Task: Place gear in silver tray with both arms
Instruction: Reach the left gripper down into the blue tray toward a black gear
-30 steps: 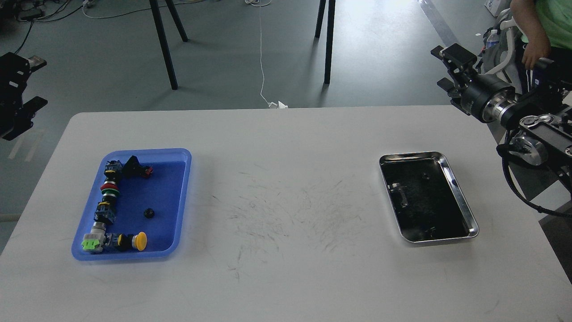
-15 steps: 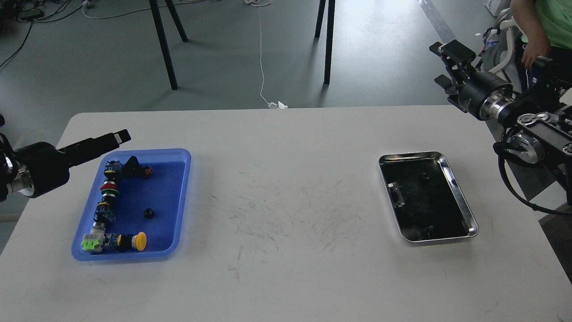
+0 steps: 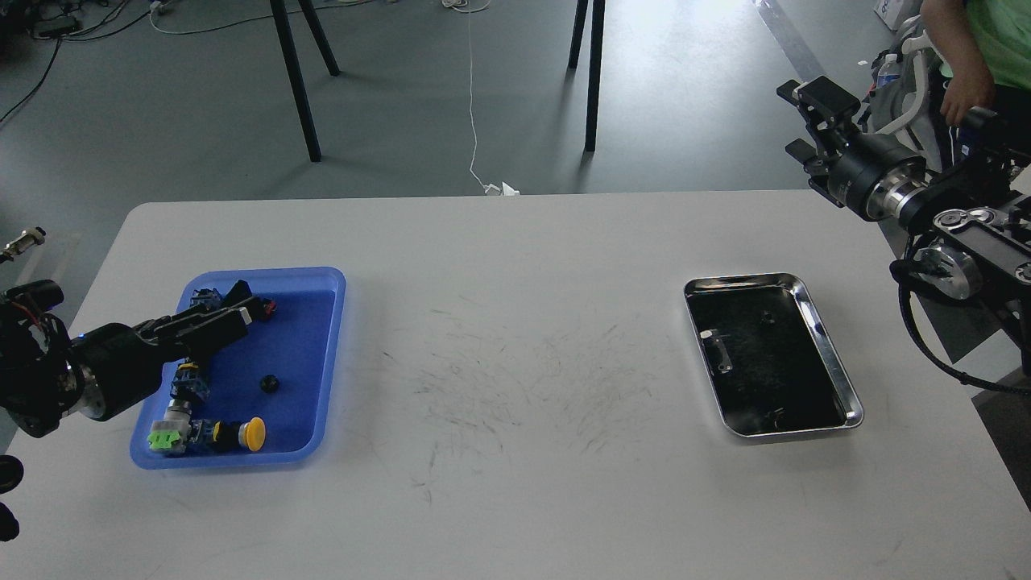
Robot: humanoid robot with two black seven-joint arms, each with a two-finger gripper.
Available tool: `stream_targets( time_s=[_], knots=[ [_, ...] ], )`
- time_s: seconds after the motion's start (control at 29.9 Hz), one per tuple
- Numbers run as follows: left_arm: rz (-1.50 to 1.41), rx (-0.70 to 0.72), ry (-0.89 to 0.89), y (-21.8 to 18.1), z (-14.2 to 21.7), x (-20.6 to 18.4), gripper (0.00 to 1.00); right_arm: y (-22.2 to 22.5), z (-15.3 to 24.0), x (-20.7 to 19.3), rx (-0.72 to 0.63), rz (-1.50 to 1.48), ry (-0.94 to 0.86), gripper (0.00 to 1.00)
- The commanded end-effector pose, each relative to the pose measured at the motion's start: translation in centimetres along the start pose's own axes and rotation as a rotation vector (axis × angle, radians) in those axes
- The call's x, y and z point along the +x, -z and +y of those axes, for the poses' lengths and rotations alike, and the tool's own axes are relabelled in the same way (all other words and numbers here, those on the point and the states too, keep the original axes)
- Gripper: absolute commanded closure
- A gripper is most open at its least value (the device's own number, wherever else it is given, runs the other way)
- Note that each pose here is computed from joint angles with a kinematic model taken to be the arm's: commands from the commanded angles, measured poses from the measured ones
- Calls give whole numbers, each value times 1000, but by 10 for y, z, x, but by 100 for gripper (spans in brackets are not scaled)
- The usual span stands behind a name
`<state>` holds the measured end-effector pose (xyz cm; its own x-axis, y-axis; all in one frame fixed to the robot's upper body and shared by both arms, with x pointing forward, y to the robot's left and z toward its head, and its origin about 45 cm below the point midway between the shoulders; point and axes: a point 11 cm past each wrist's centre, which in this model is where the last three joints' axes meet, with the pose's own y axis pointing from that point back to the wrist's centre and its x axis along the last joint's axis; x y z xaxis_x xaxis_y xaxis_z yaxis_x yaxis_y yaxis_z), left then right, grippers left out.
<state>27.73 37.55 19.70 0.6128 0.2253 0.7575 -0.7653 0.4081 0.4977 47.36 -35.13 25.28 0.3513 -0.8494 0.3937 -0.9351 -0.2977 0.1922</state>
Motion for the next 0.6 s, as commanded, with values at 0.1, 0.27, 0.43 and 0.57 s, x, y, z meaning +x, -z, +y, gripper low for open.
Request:
stream_targets(
  time_s=[0.1, 0.27, 0.43, 0.57],
  knots=[
    [-227, -47, 65, -2, 0, -11, 2, -1, 0, 0, -2, 0, -1, 6],
    [-387, -75, 94, 0, -1, -11, 2, -1, 0, 1, -2, 0, -4, 6],
    [-466, -102, 115, 0, -13, -19, 3, 0, 0, 2, -2, 2, -4, 6],
    [-514, -90, 134, 9, -15, -21, 3, -1, 0, 1, -2, 1, -3, 6]
  ],
)
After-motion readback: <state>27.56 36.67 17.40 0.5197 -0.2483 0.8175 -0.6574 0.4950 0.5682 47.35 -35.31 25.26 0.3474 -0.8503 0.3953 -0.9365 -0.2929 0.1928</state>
